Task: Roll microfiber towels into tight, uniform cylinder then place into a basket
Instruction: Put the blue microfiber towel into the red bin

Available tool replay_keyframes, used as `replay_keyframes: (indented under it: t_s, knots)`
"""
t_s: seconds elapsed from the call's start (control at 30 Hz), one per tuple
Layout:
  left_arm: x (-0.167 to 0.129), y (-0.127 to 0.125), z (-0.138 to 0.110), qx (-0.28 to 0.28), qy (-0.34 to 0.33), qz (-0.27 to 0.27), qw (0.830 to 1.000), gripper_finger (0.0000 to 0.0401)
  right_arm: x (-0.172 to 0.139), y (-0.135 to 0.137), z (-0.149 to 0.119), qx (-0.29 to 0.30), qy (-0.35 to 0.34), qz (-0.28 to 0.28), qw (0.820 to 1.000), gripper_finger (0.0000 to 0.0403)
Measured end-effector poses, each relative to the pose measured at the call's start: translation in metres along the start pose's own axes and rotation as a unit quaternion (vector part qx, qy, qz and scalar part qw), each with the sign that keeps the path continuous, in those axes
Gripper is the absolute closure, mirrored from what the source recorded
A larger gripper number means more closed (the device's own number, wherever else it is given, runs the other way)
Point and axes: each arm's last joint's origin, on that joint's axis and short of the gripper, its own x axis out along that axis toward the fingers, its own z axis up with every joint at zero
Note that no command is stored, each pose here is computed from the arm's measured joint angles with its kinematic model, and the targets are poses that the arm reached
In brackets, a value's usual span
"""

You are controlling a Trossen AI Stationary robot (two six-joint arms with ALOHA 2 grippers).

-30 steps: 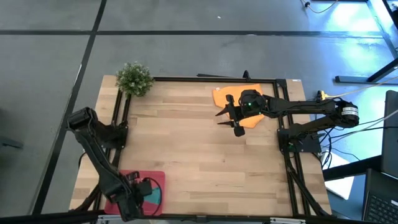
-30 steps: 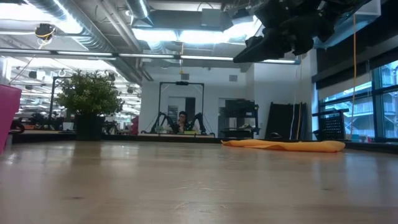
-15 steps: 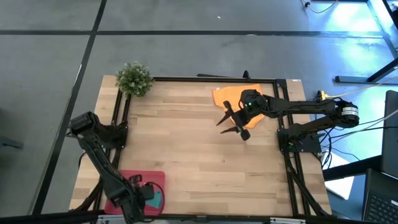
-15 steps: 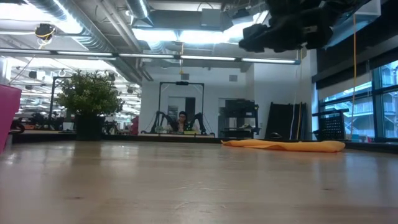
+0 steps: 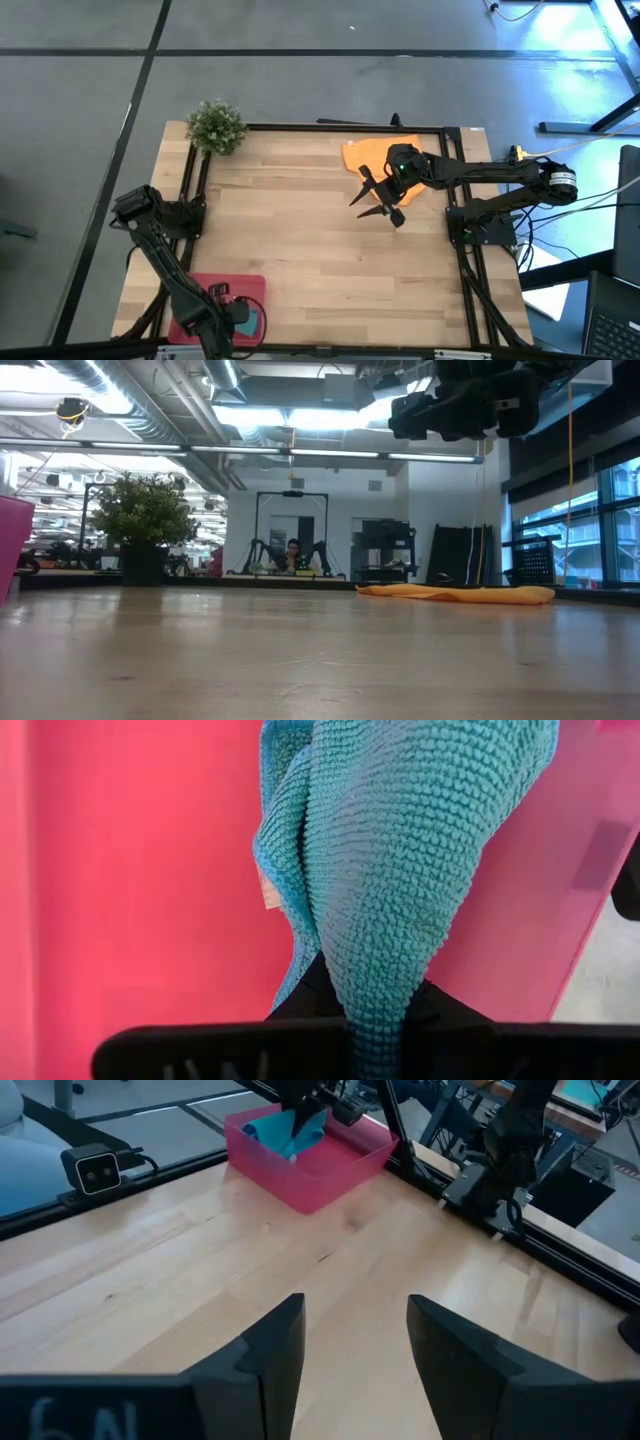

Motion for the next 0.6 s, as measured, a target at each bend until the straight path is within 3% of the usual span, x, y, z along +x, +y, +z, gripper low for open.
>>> replay_keyframes:
  t_s: [0.6]
  knots:
    - [0.0,-0.0037,0.0015,-0.006,-0.009,-0.018,1.0,0.0395,0.0,0.0,0.0,0.0,0.0,0.0,1.0,0.0225]
